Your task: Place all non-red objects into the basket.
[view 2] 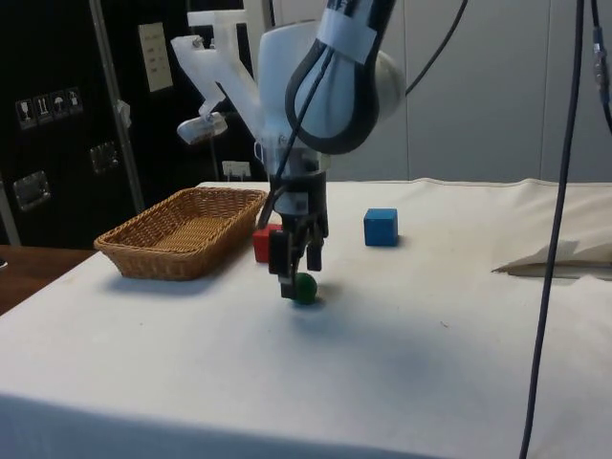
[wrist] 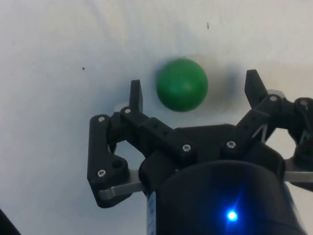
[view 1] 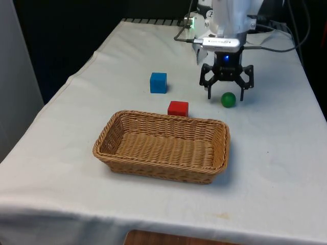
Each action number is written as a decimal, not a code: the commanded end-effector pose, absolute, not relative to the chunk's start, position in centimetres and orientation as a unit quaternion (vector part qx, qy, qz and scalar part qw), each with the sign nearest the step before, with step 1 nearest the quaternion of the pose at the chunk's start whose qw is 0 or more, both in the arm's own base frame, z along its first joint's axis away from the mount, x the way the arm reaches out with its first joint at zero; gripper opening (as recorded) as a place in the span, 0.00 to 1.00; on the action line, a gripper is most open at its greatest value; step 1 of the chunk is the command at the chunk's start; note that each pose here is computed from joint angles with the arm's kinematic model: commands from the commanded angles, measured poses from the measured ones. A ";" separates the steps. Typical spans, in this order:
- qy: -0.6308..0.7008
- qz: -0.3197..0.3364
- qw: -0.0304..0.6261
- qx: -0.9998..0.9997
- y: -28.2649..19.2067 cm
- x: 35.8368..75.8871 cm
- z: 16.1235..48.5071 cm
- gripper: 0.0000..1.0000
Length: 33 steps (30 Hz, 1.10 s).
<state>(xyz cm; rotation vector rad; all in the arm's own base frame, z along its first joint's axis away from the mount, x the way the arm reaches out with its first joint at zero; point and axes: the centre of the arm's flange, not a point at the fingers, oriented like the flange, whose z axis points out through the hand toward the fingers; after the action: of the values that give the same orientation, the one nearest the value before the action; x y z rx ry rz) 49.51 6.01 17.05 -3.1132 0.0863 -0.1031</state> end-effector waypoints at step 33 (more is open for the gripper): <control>0.029 -0.042 0.023 -0.998 5.1 49.8 20.5 0.00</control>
<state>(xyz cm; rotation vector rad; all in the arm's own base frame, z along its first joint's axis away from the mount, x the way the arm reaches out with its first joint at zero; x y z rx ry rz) 49.84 5.38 20.01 -3.0895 0.0909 -0.1358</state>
